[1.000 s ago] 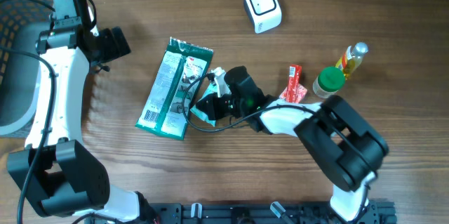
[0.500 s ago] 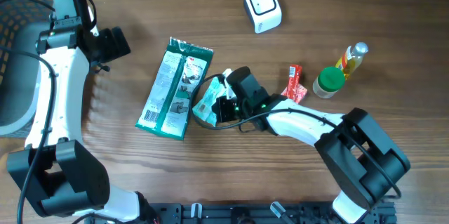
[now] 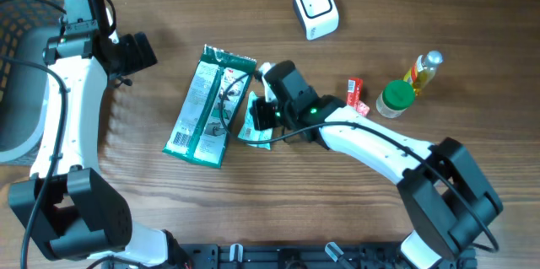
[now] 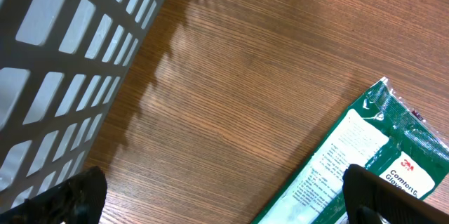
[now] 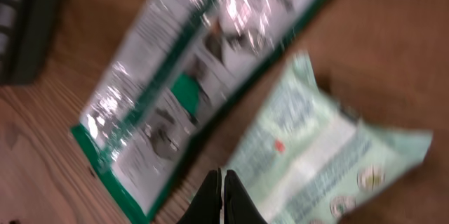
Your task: Scan the item barcode
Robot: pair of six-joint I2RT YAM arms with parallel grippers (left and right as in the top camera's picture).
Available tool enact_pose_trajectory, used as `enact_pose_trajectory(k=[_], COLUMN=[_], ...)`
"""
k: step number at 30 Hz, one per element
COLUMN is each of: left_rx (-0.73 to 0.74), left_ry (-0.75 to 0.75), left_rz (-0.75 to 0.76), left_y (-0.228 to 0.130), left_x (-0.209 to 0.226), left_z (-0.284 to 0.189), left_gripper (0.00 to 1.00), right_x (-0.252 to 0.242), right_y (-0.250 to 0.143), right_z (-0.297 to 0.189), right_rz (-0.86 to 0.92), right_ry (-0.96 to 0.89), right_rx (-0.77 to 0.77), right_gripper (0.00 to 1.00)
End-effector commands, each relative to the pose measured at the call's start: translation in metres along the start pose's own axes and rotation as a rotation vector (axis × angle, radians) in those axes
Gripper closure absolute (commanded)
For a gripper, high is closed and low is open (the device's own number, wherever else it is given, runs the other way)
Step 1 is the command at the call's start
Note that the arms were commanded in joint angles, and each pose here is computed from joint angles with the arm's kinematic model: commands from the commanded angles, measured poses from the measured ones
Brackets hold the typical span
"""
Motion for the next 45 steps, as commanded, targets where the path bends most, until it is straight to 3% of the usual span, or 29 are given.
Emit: enact_pose_trajectory(k=[1, 11, 16, 20, 23, 24, 26, 35, 45], left_rx=[-0.012, -0.012, -0.012, -0.012, -0.012, -0.012, -0.012, -0.012, -0.012], left_ry=[-0.006, -0.006, -0.006, -0.006, -0.006, -0.006, -0.006, -0.006, -0.006], left_rz=[-0.006, -0.006, -0.006, -0.006, -0.006, -0.006, -0.006, -0.006, -0.006], left_y=[0.003, 0.003, 0.003, 0.003, 0.003, 0.003, 0.003, 0.003, 0.003], left_x=[0.000, 0.000, 0.000, 0.000, 0.001, 0.000, 0.000, 0.000, 0.000], left_z=[-0.002, -0.002, -0.002, -0.002, -0.002, -0.002, -0.002, -0.002, -0.002], left_gripper=[0.00, 0.00, 0.00, 0.00, 0.00, 0.00, 0.00, 0.00, 0.00], right_x=[-0.012, -0.072, -0.074, -0.043, -0.022, -0.020, -0.023, -0.056, -0.087], right_y=[0.021, -0.008, -0.008, 0.026, 0.045, 0.045, 0.042, 0.044, 0.036], right_z=[-0.004, 0.042, 0.042, 0.016, -0.003, -0.006, -0.006, 0.006, 0.013], right_rz=[-0.054, 0.003, 0.025, -0.049, -0.156, -0.178, -0.175, -0.364, -0.341], right_ry=[-0.096, -0.281, -0.291, -0.243, -0.204, -0.205, -0.217, -0.346, -0.395], right_rx=[-0.102, -0.015, -0.019, -0.099, -0.149, -0.151, -0.136, -0.119, -0.038], right_gripper=[0.96, 0.96, 0.96, 0.94, 0.77, 0.56, 0.41, 0.32, 0.25])
Point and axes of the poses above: each gripper's point midway between its finger pads, its own z axis out along the fingers, its own x axis along the line the jaws close on, y = z × x, the point moved 1 cm from there along -z, back along the fingers, and after that the axes turned 15 degrees about z, right-handed, at the moved point
